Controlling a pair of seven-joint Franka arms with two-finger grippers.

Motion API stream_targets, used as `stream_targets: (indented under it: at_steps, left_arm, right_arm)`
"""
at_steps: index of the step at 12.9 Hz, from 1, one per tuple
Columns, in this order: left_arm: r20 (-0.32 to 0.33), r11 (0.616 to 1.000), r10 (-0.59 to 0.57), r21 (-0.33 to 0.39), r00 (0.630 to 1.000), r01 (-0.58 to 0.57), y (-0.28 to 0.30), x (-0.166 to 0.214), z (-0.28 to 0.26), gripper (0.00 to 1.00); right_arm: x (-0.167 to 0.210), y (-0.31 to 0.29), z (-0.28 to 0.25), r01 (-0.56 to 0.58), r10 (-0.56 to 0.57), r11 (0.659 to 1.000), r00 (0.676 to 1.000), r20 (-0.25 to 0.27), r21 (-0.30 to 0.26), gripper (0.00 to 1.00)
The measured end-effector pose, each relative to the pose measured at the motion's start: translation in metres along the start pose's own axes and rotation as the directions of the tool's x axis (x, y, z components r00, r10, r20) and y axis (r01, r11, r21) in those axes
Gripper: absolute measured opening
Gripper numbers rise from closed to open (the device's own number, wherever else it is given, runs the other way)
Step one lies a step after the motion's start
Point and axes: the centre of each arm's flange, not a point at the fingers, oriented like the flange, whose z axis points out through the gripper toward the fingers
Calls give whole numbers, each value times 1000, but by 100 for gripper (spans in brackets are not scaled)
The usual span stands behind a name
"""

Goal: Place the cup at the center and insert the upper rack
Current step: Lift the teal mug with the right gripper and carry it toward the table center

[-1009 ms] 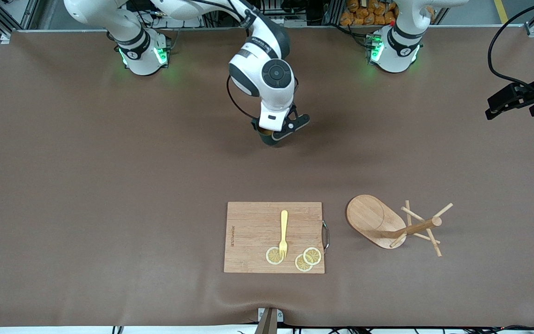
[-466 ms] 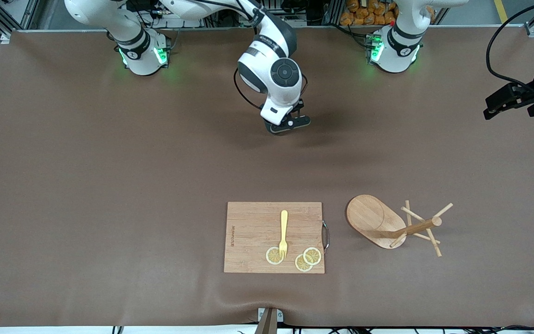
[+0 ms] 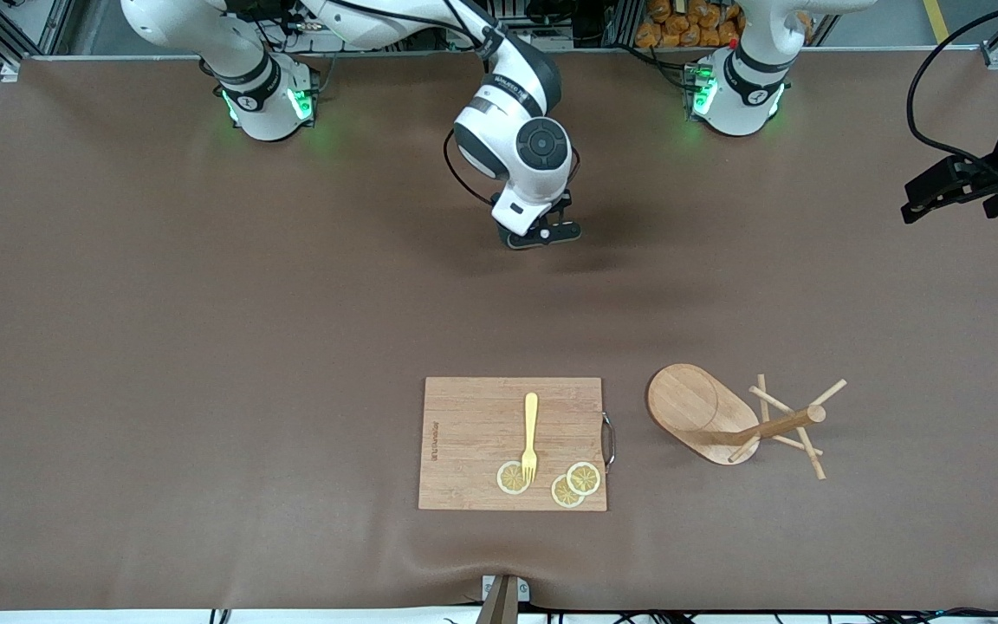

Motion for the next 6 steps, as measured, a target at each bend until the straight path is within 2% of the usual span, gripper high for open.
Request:
stream_targets:
  at_steps: [4,5,6]
  left_arm:
    - [1,1000,-2,0,1000,2,-1,0,0,100]
    - [1,1000,-2,0,1000,2,-1,0,0,100]
    - [1,1000,-2,0,1000,2,-1,0,0,100]
  right_arm:
    - [3,-1,5,-8,8,1000,1000,1,0,5]
    - [4,-1,5,-8,8,1000,1000,-3,4,11]
    - [5,-2,5,-8,8,1000,1000,-8,9,22]
